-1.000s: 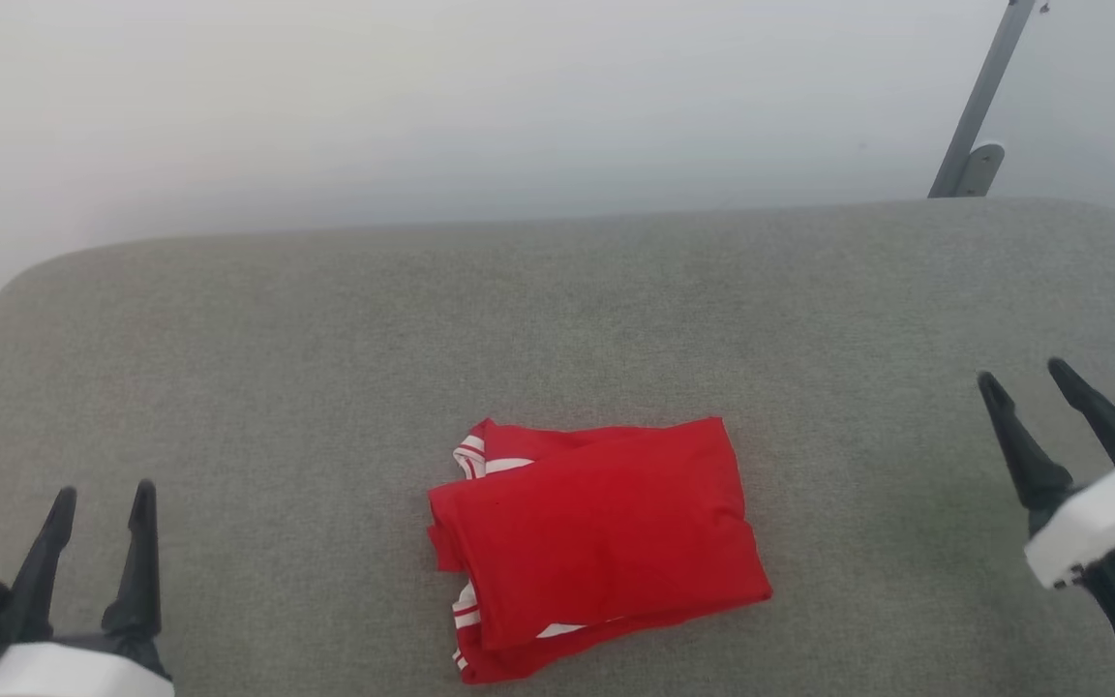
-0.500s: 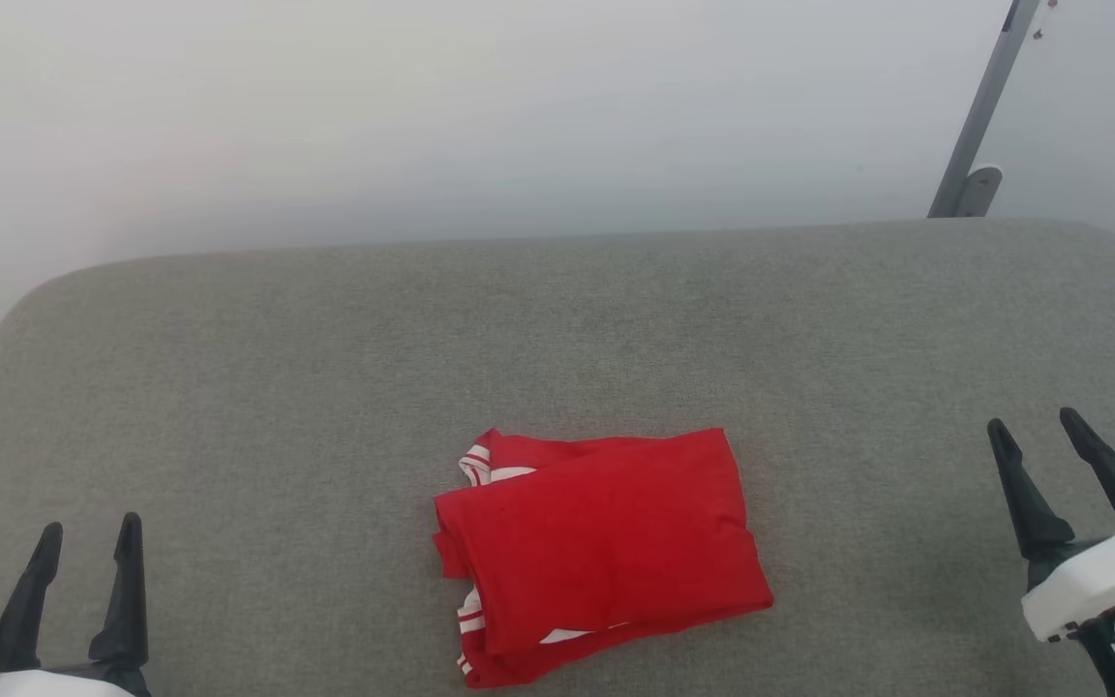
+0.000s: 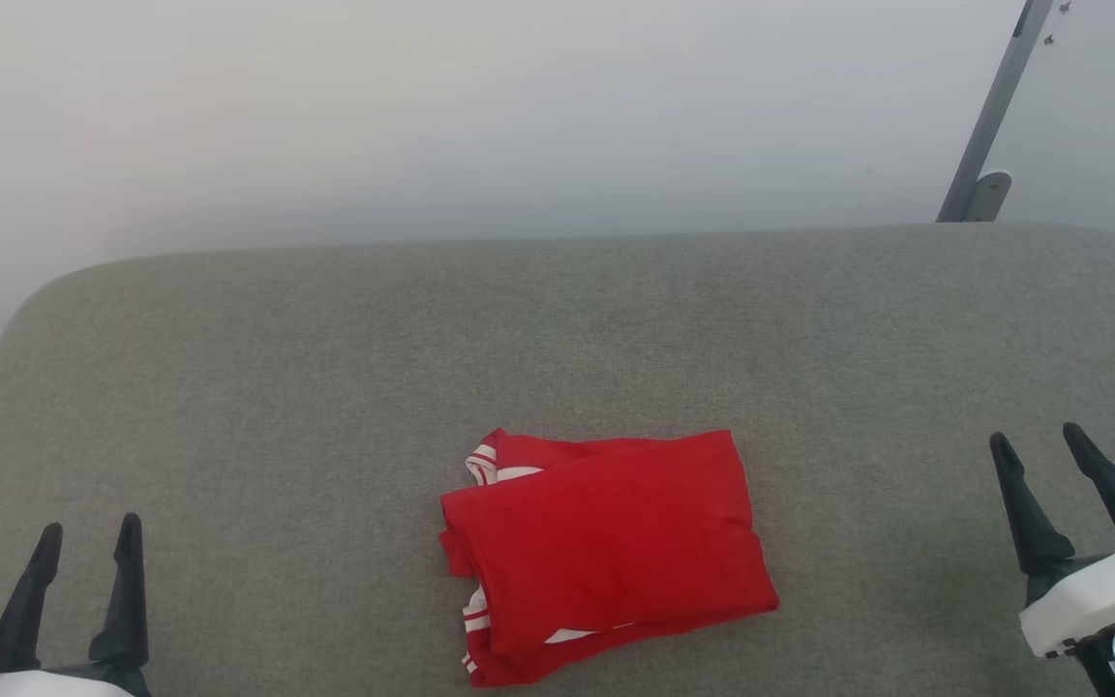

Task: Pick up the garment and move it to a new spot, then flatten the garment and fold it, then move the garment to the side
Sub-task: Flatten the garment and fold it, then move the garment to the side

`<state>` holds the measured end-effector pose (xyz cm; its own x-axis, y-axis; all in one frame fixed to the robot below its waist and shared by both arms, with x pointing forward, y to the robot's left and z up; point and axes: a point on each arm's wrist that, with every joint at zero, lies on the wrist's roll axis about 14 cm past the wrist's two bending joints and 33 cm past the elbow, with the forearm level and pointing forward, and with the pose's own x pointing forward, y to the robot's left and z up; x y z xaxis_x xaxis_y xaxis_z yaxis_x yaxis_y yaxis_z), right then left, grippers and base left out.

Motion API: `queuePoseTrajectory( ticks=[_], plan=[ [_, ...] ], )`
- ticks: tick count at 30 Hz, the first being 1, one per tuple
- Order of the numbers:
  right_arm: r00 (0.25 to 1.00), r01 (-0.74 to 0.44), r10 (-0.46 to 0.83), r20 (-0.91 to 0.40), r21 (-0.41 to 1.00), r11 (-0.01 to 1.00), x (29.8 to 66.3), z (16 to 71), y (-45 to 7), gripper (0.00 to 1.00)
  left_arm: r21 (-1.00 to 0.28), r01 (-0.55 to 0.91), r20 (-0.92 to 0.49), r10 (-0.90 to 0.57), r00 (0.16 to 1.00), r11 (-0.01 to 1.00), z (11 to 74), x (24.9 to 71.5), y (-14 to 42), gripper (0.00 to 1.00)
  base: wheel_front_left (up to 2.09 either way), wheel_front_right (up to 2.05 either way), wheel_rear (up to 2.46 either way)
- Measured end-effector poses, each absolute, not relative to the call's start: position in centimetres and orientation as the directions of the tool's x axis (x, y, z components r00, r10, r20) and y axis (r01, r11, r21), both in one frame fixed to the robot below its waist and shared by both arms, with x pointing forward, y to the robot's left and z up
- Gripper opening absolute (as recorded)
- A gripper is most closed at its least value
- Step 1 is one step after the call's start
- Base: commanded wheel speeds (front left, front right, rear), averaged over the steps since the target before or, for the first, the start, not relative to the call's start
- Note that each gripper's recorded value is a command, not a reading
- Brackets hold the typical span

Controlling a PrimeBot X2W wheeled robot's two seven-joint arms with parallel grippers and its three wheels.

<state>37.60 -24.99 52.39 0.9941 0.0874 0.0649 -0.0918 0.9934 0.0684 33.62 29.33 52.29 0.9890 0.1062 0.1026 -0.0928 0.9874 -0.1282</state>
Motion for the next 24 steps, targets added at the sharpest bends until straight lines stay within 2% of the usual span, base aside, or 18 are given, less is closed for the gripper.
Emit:
queuePoseTrajectory(
  ticks=[13,19,24],
  plan=[
    [0.993,-0.112,0.109,0.044,0.073,0.991,37.7,51.6,-24.1,1.00,-0.131,-0.101,0.100,0.115,0.988,0.986,52.2,33.3,29.5,1.00,0.00,0.00,0.00],
    [0.974,-0.213,0.219,-0.053,0.110,0.971,38.2,49.3,-20.2,1.00,-0.130,-0.120,0.094,0.132,0.987,0.984,52.0,32.4,30.0,1.00,0.00,0.00,0.00],
    [0.929,-0.318,0.339,-0.151,0.145,0.937,39.1,47.6,-16.1,1.00,-0.135,-0.144,0.082,0.156,0.984,0.980,51.5,31.4,30.5,1.00,0.00,0.00,0.00]
  ],
)
